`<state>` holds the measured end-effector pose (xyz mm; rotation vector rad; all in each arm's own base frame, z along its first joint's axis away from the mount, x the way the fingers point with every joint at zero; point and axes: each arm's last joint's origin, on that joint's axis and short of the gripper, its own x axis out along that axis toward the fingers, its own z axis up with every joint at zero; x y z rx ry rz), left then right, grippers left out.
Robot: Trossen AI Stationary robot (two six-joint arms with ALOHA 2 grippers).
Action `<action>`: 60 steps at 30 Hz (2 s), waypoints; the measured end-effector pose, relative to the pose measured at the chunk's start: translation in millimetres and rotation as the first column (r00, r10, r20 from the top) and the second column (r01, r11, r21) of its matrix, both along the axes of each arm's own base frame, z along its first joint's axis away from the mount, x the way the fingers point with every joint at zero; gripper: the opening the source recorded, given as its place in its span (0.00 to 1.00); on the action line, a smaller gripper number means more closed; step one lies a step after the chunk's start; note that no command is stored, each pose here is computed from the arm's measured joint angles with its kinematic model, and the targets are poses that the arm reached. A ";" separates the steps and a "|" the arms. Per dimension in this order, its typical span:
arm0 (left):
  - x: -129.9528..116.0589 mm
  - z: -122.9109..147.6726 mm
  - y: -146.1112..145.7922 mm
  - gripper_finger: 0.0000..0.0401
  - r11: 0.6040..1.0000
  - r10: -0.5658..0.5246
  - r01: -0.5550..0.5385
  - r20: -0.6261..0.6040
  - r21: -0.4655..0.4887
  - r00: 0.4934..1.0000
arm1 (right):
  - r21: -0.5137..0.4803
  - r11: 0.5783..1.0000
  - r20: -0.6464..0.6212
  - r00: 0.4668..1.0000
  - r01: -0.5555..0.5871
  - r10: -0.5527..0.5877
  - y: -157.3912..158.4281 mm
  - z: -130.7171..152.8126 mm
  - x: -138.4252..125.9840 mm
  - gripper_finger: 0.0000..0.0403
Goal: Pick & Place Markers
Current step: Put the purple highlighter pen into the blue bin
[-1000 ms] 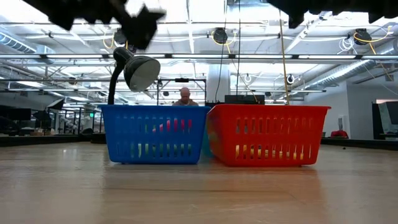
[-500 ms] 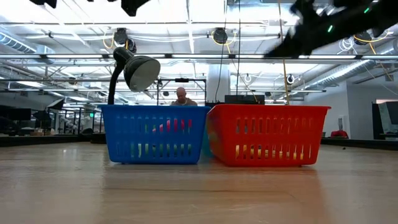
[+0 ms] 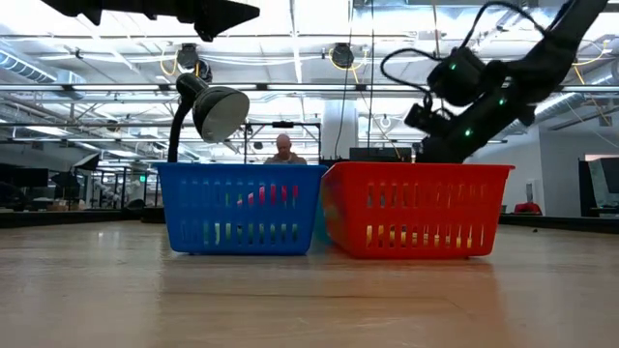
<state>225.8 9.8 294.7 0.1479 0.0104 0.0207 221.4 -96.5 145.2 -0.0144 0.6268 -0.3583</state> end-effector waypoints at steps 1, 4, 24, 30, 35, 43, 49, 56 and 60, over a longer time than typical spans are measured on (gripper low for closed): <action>0.0 -0.7 0.0 0.77 1.000 0.000 0.000 -0.007 -0.001 1.000 | 0.011 1.000 0.005 1.000 -0.018 0.018 -0.7 -3.5 2.2 0.40; 0.0 -2.7 0.0 0.78 1.000 -0.001 0.001 -0.027 -0.005 1.000 | 0.029 0.999 -0.014 0.999 -0.036 0.036 -1.1 -14.2 6.9 0.40; -0.1 -5.4 -0.2 0.77 1.000 -0.003 0.001 -0.054 -0.031 0.999 | 0.076 0.996 -0.162 0.985 -0.040 0.052 0.7 -35.9 4.0 0.33; -0.2 -6.0 -0.3 0.76 0.999 -0.003 0.001 -0.061 -0.034 0.998 | 0.061 0.997 -0.152 0.986 -0.052 0.061 0.5 -34.8 5.1 0.27; -0.2 -6.8 -0.3 0.77 0.999 -0.003 0.000 -0.068 -0.037 0.998 | 0.078 0.997 -0.123 0.992 -0.028 0.037 0.1 -33.4 6.3 0.27; -0.2 -6.7 -0.3 0.75 0.999 -0.003 0.000 -0.068 -0.037 0.998 | 0.071 0.997 -0.088 0.996 0.018 -0.012 -1.4 -30.9 8.3 0.36; -0.2 -6.7 -0.2 0.76 0.999 -0.002 0.000 -0.068 -0.037 0.998 | 0.066 0.997 -0.083 0.996 0.032 -0.026 -1.1 -33.1 10.2 0.42; -0.2 -6.7 -0.2 0.75 0.999 -0.002 0.000 -0.068 -0.037 0.998 | 0.052 0.998 -0.117 0.993 0.027 -0.021 -7.8 -50.6 24.8 0.42; -0.2 -7.2 -0.2 0.76 0.999 -0.002 0.000 -0.074 -0.037 0.997 | 0.063 0.998 -0.144 0.989 0.030 -0.021 -13.3 -57.9 32.2 0.38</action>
